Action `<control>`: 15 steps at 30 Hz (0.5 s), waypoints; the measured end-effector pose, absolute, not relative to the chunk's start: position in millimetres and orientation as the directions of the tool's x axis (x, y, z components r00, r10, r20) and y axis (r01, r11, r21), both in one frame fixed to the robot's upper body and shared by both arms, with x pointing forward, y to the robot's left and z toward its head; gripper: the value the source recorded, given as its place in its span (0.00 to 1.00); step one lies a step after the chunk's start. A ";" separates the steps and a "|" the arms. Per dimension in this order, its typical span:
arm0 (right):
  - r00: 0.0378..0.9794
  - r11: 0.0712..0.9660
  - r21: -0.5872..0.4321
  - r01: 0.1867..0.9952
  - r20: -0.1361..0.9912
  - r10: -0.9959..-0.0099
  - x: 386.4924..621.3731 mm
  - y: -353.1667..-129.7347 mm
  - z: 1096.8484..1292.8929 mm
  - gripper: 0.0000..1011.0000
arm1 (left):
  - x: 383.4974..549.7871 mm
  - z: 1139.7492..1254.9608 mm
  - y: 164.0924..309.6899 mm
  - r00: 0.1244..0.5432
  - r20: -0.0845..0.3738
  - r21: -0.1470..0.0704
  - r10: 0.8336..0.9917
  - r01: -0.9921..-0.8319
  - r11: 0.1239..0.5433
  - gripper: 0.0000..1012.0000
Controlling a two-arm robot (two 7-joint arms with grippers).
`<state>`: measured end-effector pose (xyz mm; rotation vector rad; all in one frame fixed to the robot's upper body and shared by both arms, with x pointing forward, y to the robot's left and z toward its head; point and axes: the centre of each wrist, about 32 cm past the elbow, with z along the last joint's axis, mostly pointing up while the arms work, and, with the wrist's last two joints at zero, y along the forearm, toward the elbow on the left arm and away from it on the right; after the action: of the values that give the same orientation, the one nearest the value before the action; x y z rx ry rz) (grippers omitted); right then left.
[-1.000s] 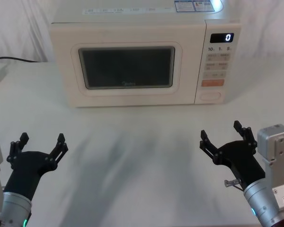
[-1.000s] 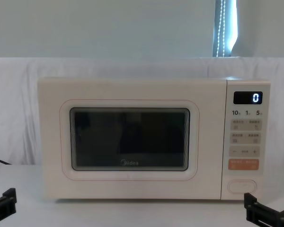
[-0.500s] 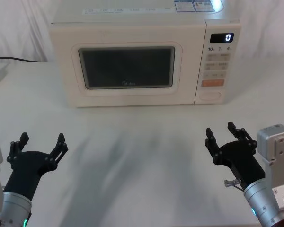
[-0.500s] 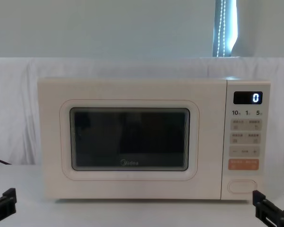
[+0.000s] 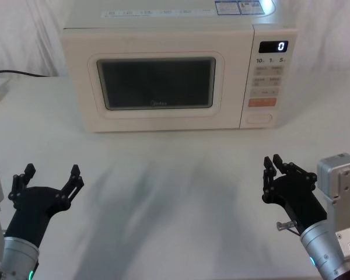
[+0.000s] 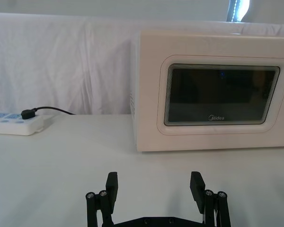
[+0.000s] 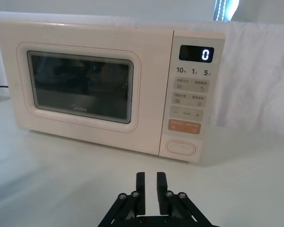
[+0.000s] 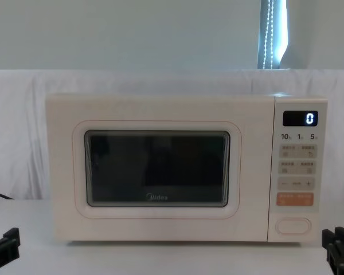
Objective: Press the button to open the microwave door with one hand; close the microwave door with the other hand.
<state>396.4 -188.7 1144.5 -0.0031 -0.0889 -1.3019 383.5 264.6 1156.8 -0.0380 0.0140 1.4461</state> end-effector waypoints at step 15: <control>0.263 0.266 0.048 0.963 0.067 -0.962 396.4 -188.7 1144.5 0.00 | 383.5 1156.8 264.5 0.124 -0.033 -0.017 0.992 -0.992 0.124 0.99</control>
<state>396.4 -188.7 1144.5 -0.0031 -0.0889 -1.3019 383.5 264.5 1156.8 -0.0380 0.0141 1.4461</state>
